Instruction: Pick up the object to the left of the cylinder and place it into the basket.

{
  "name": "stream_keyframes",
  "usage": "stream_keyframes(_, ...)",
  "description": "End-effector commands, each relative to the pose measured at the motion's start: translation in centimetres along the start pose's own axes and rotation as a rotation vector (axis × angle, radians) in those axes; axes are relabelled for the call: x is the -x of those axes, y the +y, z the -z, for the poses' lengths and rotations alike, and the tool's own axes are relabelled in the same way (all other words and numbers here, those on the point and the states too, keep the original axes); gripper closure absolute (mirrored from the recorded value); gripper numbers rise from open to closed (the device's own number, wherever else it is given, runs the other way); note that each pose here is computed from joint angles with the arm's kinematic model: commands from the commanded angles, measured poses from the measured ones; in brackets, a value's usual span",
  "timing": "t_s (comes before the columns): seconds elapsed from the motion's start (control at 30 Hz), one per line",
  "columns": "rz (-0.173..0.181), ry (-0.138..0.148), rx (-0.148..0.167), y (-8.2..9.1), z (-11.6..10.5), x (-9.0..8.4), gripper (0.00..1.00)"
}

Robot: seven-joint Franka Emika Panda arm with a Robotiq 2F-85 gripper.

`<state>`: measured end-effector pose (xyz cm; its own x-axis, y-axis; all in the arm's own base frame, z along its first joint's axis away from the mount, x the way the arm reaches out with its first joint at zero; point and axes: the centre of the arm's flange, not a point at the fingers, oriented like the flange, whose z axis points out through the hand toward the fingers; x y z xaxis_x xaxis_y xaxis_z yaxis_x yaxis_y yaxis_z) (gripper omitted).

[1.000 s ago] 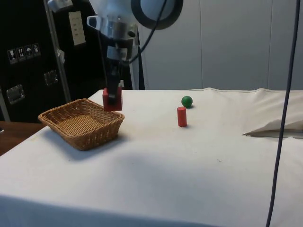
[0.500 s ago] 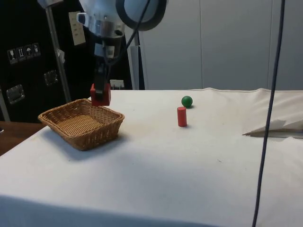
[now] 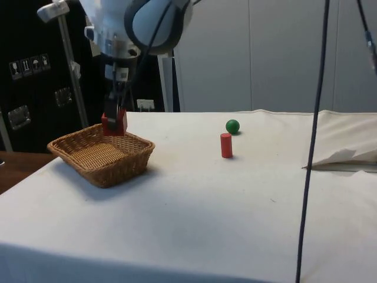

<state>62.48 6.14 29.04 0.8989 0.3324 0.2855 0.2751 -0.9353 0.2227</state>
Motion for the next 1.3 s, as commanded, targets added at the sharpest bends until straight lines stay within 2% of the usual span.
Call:
stream_keyframes(0.0,-0.001,0.006,-0.006,0.1,-0.7,-0.3,0.99)
stream_keyframes(0.2,-0.007,0.004,0.004,0.7,-2.5,-1.0,0.99)
stream_keyframes(0.3,-0.014,0.004,0.008,1.3,-4.2,-1.5,0.99)
stream_keyframes(0.33,-0.013,-0.004,0.020,1.2,-4.0,-1.3,0.99)
stream_keyframes(0.37,-0.014,0.004,0.009,1.4,-4.6,-1.6,0.99)
stream_keyframes(0.57,-0.025,0.003,0.006,2.2,-7.2,-2.3,0.99)
stream_keyframes(0.6,-0.027,-0.003,0.018,2.2,-7.1,-2.2,0.99)
stream_keyframes(0.63,-0.028,0.002,0.005,2.4,-7.7,-2.4,0.99)
stream_keyframes(0.77,-0.038,0.003,-0.004,2.7,-9.1,-2.7,0.99)
stream_keyframes(0.97,-0.041,0.004,-0.003,2.8,-9.4,-2.8,0.99)
stream_keyframes(1.0,-0.040,0.003,-0.002,2.8,-9.5,-2.8,0.97)
stream_keyframes(1.07,-0.040,0.002,0.001,2.8,-9.5,-2.8,0.84)
stream_keyframes(1.13,-0.040,0.002,0.001,2.8,-9.5,-2.8,0.64)
stream_keyframes(1.17,-0.039,0.002,0.003,2.9,-9.5,-2.8,0.50)
stream_keyframes(1.2,-0.040,0.002,0.003,2.9,-9.5,-2.8,0.30)
stream_keyframes(1.23,-0.041,0.005,0.003,2.8,-9.4,-2.8,0.20)
stream_keyframes(1.27,-0.040,0.002,0.004,2.9,-9.5,-2.8,0.20)
